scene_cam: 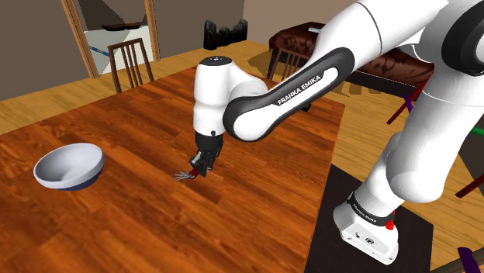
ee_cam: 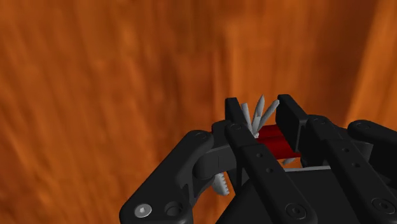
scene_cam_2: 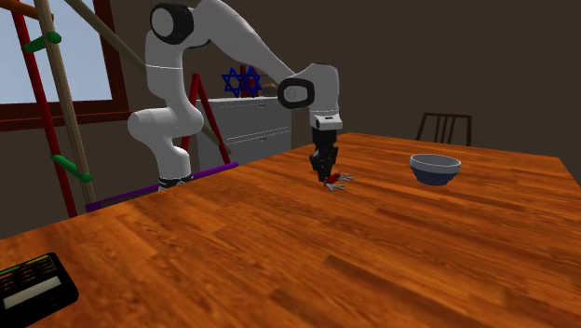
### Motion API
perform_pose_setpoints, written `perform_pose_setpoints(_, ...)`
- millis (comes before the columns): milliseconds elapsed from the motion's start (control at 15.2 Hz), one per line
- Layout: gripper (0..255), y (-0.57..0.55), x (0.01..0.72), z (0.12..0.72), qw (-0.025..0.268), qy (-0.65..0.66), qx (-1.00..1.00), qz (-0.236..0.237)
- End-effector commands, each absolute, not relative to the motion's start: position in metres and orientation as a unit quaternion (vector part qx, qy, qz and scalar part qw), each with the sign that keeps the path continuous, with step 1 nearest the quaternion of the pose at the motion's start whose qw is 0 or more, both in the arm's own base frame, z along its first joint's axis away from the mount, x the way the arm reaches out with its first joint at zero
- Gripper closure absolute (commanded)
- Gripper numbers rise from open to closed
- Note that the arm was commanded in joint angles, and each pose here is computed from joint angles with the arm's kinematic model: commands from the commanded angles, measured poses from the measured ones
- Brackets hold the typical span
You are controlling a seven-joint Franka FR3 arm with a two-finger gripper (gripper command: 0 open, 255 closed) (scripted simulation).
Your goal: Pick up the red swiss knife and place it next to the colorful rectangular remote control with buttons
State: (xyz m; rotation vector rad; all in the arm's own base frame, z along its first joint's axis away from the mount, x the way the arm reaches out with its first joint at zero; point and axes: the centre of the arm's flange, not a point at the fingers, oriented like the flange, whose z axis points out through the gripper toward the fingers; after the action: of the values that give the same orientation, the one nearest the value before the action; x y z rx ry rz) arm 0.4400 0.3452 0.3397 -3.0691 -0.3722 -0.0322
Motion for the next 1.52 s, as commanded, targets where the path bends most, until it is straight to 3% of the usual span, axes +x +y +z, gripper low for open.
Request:
perform_pose_setpoints(0,255,0.346,0.440,0.348,0.025,-0.121,-0.992,-0.009)
perform_pose_setpoints(924,255,0.346,0.440,0.418,0.025,-0.121,-0.992,-0.009)
perform_pose_setpoints(1452,255,0.241,0.430,0.418,0.025,-0.121,-0.992,-0.009)
